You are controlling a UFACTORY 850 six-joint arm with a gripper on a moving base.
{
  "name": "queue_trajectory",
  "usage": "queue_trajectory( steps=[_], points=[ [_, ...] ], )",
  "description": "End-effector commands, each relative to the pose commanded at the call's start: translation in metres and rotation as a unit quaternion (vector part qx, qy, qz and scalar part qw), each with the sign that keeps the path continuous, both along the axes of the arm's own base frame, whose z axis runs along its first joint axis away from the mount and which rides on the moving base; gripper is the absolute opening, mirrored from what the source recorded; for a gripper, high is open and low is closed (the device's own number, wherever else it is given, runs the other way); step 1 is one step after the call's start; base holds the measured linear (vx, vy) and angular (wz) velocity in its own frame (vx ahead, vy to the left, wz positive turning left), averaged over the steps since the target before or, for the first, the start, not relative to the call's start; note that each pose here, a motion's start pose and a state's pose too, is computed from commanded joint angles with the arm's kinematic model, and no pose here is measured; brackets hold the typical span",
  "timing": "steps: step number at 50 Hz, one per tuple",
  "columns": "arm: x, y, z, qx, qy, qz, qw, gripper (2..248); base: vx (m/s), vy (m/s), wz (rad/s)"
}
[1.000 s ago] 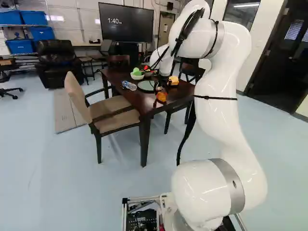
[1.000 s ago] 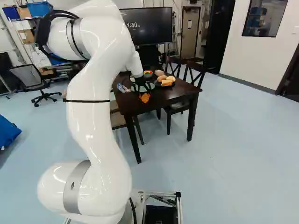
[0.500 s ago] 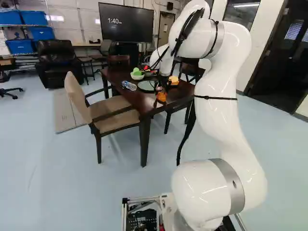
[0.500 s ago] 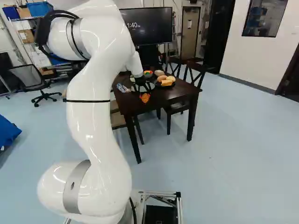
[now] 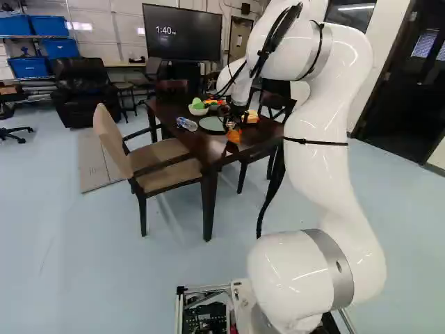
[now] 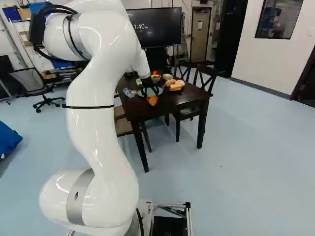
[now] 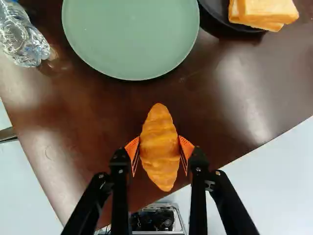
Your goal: Move the croissant to the empty plate
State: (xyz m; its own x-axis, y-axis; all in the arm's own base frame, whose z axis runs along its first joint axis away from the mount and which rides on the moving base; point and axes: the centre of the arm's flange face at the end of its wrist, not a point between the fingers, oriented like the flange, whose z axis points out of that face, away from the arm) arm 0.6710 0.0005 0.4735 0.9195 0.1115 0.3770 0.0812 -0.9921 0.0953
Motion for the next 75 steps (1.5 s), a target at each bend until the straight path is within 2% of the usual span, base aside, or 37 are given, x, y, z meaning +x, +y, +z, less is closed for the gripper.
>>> queue_trajectory(
  steps=[46,75],
  points=[
    [-0.018,0.000,0.064,0.000,-0.046,0.000,0.9989,126,0.000,0.000,0.000],
    [0.008,0.008,0.062,0.001,-0.057,0.006,0.9984,126,0.000,0.000,0.000]
  ],
)
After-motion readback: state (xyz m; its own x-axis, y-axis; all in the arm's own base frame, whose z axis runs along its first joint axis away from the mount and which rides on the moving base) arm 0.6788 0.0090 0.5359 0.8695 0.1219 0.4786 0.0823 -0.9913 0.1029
